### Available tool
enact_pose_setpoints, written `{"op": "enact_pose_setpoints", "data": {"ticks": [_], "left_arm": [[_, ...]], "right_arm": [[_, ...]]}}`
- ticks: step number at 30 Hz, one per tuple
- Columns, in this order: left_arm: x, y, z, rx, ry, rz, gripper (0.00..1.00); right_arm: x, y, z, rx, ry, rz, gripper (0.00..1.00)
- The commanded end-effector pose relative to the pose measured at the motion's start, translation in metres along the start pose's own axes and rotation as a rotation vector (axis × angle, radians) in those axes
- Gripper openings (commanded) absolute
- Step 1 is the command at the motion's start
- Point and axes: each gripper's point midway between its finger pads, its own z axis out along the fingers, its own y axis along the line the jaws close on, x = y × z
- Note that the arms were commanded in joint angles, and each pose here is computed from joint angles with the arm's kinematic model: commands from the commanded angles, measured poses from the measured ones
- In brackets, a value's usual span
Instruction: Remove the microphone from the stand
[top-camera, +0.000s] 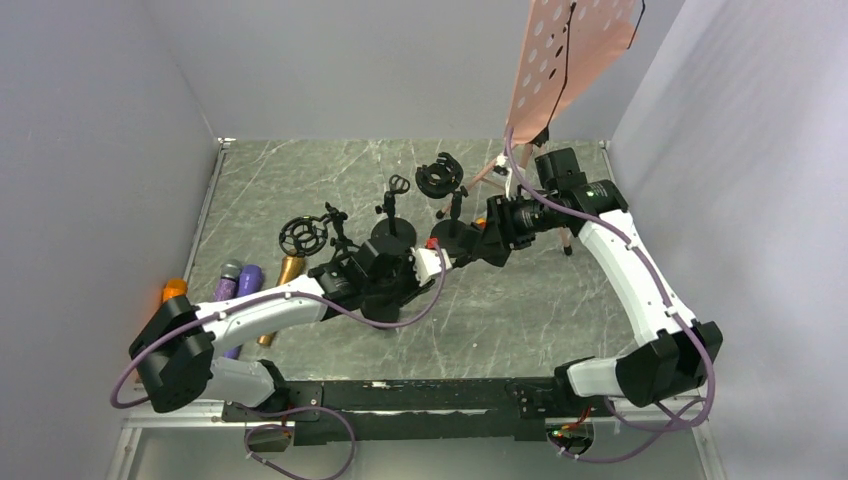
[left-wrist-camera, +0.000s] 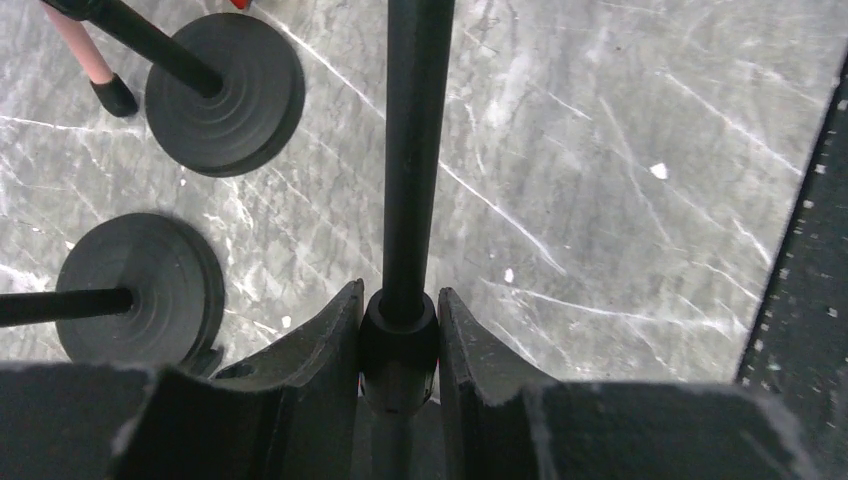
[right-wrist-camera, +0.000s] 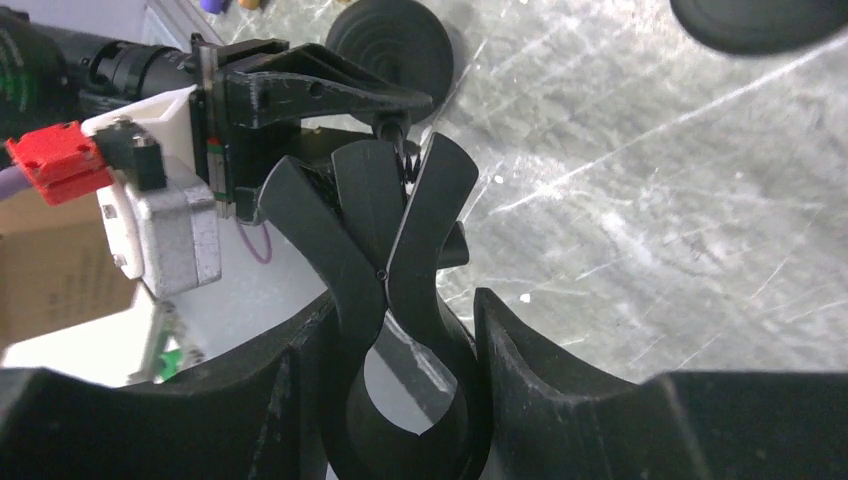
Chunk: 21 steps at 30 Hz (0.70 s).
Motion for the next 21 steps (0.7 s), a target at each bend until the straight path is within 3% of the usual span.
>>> {"op": "enact_pose_setpoints", "data": {"ticks": [1,5,6,9,12,16,21], "left_arm": [[0.004,0.026,0.006,-0.155,0.011,-0.006,0.0],[-0.002,0.017,0.005,-0.057,-0.009,0.04,0.0],[-0.005,0.013,0.002,-0.005,-0.015,0.034,0.06],[-0.017,0.009,-0.014,0.136,-0.034,0.002,0.46],[-0.025,-0.001,-0.035,0.29,-0.092,0.027,0.62],[-0.031,-0.015,-0.057,0.505,-0.185,0.065,0.66],[-0.022,-0.023,-0.056,0.698,-0.153,0.082,0.65]], "right_arm": [[-0.001,-0.004,0.004,-0.078,-0.012,0.302,0.0],[-0.005,0.002,0.0,-0.117,-0.042,0.237,0.0],[-0.008,0.003,-0.002,-0.117,-0.06,0.201,0.0],[-0.011,0.004,-0.006,-0.115,-0.11,0.096,0.0],[-0.009,0.008,-0.008,-0.135,-0.153,-0.019,0.0],[0.002,0.009,-0.01,-0.124,-0.196,-0.246,0.0],[0.023,0.002,-0.012,-0.014,-0.297,-0.643,0.0]]}}
